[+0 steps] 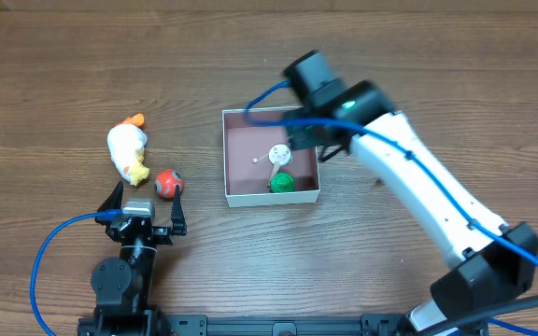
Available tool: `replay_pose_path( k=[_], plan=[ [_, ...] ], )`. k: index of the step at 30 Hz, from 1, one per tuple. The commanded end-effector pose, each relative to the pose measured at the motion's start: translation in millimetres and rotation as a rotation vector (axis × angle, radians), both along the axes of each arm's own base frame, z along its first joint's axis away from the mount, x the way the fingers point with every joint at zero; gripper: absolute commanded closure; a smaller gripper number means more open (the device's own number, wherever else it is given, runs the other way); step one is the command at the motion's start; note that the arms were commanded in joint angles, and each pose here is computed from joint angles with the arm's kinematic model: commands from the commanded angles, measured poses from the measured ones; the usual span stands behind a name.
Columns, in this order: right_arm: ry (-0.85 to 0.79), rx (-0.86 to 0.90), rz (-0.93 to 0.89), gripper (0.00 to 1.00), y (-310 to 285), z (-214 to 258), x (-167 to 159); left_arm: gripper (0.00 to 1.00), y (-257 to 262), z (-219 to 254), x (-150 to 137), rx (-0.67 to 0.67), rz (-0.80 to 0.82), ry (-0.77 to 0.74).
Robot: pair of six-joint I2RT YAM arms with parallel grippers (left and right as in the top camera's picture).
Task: Pack container
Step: 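Carry the green toy into the box, lower and release it, then lower the right gripper onto the orange dinosaur and grasp it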
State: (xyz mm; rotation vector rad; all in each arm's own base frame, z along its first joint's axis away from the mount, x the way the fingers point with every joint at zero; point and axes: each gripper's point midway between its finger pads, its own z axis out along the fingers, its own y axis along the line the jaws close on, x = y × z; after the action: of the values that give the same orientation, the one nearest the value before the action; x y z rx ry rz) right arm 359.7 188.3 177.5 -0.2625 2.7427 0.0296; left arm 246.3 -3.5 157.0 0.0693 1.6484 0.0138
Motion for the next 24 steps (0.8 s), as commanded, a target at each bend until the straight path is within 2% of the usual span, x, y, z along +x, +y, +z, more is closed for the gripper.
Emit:
replay_pose_path(
  k=[1, 9, 11, 24],
  plan=[
    [-0.044, -0.037, -0.195, 0.25, -67, 18, 21, 0.0, 0, 0, 0, 0.011, -0.005, -0.008],
    [0.025, -0.065, -0.273, 0.21, -135, -9, 29, 0.0, 0, 0, 0, 0.011, -0.005, -0.008],
    [0.027, -0.067, -0.293, 0.17, -145, -15, 30, 0.0, 0, 0, 0, 0.011, -0.005, -0.008],
    [0.067, -0.069, -0.345, 0.16, -170, -85, 20, 0.0, 0, 0, 0, 0.011, -0.005, -0.008]
  ],
)
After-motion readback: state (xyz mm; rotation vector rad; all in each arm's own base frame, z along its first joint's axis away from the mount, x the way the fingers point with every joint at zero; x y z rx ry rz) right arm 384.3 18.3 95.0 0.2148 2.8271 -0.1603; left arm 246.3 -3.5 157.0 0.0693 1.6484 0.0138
